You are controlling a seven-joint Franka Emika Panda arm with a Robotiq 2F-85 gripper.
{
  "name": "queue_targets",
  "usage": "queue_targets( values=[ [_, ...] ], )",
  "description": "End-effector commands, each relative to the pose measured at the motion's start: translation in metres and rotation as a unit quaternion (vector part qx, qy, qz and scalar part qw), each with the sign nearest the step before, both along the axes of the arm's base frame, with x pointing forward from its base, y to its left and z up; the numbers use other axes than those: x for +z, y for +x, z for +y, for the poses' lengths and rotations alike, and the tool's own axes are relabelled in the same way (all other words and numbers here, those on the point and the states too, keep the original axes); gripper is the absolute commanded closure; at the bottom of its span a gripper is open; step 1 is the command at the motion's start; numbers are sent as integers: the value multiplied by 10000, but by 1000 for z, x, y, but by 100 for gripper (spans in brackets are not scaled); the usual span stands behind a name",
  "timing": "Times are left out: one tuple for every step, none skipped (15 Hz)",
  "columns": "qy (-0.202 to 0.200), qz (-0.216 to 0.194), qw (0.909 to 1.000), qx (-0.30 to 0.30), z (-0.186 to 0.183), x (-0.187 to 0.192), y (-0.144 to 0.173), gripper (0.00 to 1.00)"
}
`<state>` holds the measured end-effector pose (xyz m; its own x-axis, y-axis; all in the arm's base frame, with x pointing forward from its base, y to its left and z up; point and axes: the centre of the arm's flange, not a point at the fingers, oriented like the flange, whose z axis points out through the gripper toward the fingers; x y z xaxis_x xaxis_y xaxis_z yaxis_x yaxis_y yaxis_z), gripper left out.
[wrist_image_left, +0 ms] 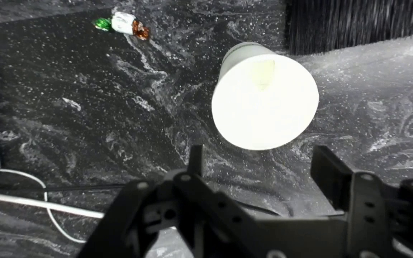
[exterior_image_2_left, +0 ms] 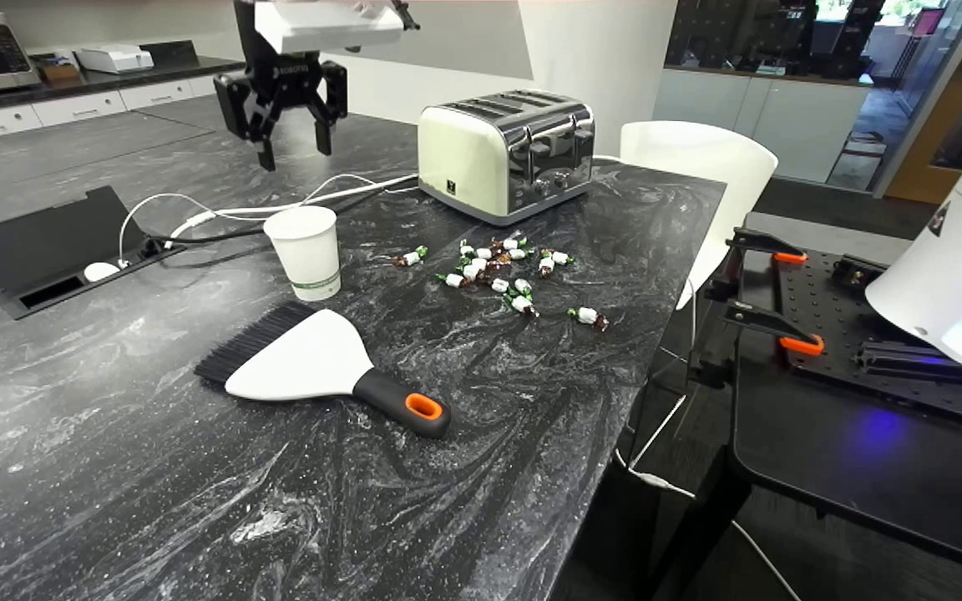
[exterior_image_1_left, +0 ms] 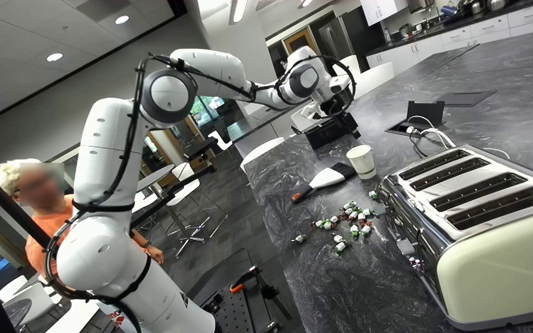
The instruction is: Empty the candy in the cup onto the table
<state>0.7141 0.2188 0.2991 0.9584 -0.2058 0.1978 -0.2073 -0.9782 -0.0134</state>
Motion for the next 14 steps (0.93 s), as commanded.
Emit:
queue_targets(
  values=[
    [-162,53,9997,170,-17,64,-63,0],
    [-227,66,9995,231,-18,79,-74,0],
    [-298,90,9992,256,-20,93,-86,0],
    [-360,141,9986,349,-23,105,-99,0],
    [-399,210,9981,419,-26,114,-113,0],
    [-462,281,9972,515,-30,120,-126,0],
    [-519,352,9962,611,-33,125,-137,0],
    [-569,402,9952,680,-36,130,-148,0],
    [-594,438,9946,732,-39,134,-158,0],
    [-597,427,9941,799,-41,138,-168,0],
    [-604,416,9937,850,-44,141,-176,0],
    [-609,411,9934,886,-46,143,-183,0],
    [-607,421,9930,920,-47,145,-189,0],
    [-564,404,9945,780,-32,138,-160,0]
  ],
)
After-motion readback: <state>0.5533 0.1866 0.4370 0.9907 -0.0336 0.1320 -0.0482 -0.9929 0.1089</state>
